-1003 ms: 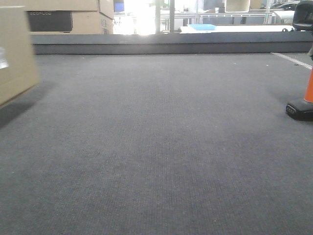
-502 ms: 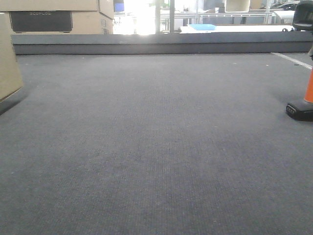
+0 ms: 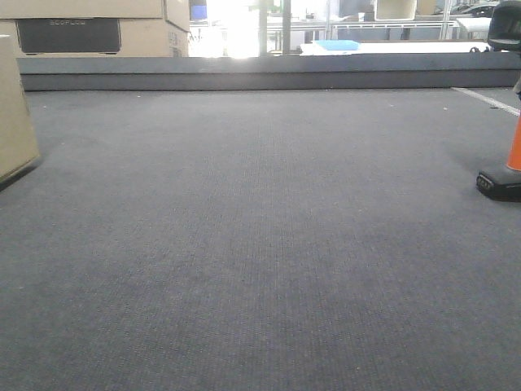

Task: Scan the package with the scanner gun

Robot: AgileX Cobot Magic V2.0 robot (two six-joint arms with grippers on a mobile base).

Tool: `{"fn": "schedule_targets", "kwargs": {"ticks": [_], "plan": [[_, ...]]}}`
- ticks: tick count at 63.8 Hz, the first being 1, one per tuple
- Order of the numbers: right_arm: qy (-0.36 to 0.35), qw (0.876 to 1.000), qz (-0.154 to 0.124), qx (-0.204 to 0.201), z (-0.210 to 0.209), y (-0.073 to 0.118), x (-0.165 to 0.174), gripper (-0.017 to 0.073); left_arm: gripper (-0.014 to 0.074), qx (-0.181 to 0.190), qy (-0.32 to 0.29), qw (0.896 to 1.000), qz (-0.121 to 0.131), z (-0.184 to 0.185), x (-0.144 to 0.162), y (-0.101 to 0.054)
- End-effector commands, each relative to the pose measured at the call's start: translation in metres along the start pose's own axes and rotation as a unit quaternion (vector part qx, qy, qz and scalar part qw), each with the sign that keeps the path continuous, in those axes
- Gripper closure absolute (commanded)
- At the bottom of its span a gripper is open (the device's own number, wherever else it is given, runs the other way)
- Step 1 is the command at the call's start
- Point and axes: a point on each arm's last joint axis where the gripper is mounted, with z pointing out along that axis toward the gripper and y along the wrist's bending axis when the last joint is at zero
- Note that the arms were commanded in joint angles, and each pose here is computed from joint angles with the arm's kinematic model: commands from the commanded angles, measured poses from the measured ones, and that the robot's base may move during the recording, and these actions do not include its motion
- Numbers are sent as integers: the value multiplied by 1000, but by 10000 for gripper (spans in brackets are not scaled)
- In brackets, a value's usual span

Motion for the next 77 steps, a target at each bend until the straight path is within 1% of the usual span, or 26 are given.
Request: {"fn": "schedule_targets", "kwargs": {"ticks": [1,3,4,13,20,29,35,44,48,52,57,60,64,66,67,69,70,73,75,77], "plan": [[-8,1000,-1,1,-1,0,-2,-1,25,0,-9,1000,-3,-2,-1,1],[-8,1000,-1,1,-1,0,-2,-1,-27,0,-9,1000,-3,-2,-1,1],[-8,1000,-1,1,-1,0,-2,-1,-29,0,-9,1000,-3,-2,-1,1],[-8,1000,-1,1,-1,0,-2,-1,13,1,-3,1000,-4,-5,-2,1],[-12,1000,0,-1,3,1,-7,-1,27,-1,-4,1000,-3,-21,-4,2],[-13,999,-24,-26,14,11,-23,-1,27,-7,-49,999,-5,-55,-3,1],[0,999,-24,-25,20,14,-34,-1,27,-9,-67,998,-15,-76,6,0],[-4,999,-24,-29,20,18,-49,2,29,-11,-110,994,-20,-112,21,-2],[-12,999,-23,-31,16,19,-55,31,50,-14,-138,990,-21,-130,30,-4],[-9,999,-23,-31,11,20,-57,89,95,-14,-160,987,-21,-145,38,-5],[10,999,-23,-29,3,19,-57,187,201,-14,-180,983,-22,-157,49,-7],[23,999,-23,-28,-2,19,-57,275,288,-13,-190,982,-22,-163,56,-8],[38,999,-23,-26,-10,19,-56,391,424,-11,-203,979,-23,-168,65,-10],[42,998,-24,-26,-13,19,-57,445,482,-9,-213,977,-24,-170,69,-11],[44,998,-25,-27,-16,19,-57,487,525,-7,-221,975,-25,-171,72,-12],[47,998,-34,-28,-20,19,-57,540,584,-5,-232,972,-26,-172,75,-13],[43,998,-43,-30,-22,19,-58,580,627,-5,-241,970,-27,-172,77,-14],[38,997,-66,-33,-29,19,-60,667,708,-2,-260,965,-29,-169,81,-15],[35,996,-72,-34,-33,19,-61,721,704,2,-274,961,-32,-168,85,-16],[35,996,-72,-33,-37,19,-62,727,704,4,-289,957,-34,-166,89,-17]]}}
